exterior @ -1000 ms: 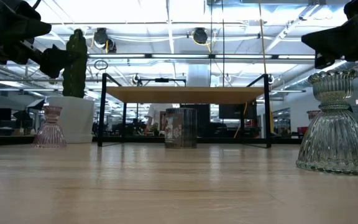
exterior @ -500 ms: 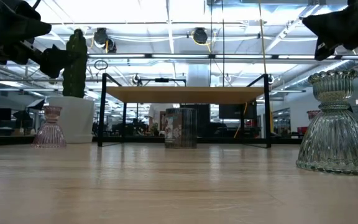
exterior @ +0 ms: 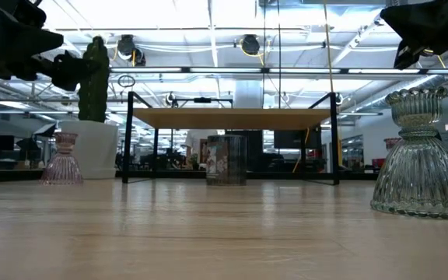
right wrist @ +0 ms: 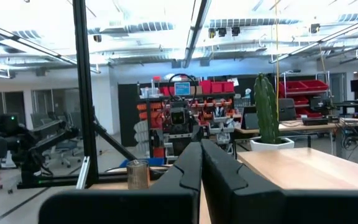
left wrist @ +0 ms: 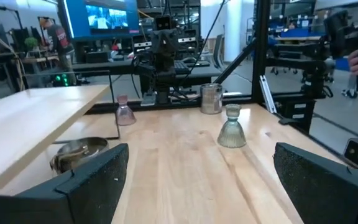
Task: Pick & Place candle stick holders
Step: Put the orange scented candle on the shelf
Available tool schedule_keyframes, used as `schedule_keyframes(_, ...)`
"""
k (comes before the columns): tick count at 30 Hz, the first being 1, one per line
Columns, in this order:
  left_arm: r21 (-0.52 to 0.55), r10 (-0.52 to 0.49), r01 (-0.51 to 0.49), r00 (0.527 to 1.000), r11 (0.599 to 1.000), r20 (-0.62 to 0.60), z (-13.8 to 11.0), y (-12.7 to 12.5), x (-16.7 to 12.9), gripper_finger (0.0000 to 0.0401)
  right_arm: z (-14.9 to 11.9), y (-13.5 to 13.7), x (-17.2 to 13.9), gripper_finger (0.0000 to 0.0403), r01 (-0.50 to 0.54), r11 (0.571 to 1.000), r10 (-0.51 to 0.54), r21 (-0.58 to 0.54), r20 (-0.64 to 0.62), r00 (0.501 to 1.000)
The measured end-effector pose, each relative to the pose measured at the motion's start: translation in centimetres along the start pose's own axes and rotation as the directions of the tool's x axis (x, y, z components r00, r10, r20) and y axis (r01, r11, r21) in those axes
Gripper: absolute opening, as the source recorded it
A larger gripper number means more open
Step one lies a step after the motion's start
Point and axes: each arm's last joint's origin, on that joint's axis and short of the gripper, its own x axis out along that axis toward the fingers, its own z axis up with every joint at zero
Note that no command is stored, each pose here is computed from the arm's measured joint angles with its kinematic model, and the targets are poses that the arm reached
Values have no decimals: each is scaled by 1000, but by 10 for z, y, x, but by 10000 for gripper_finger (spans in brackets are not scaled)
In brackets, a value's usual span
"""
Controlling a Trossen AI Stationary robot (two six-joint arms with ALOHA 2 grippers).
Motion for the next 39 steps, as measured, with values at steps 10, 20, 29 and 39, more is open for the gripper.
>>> schedule_keyframes(10,-219,37,32,952,975,304,30,2,-5,395,0,0,0,0,0,1000,0,0,0,1000)
schedule_keyframes(20,-395,33,6,995,919,94,61,1,-2,395,0,0,0,0,1,1000,-1,2,5,1000)
schedule_keyframes(29,-506,-27,-70,983,859,-182,101,-6,21,395,2,0,0,0,1,1000,-1,7,16,1000)
schedule_keyframes(39,-691,-238,-259,810,675,-536,133,-24,56,395,2,0,0,0,1,1000,-1,7,17,1000)
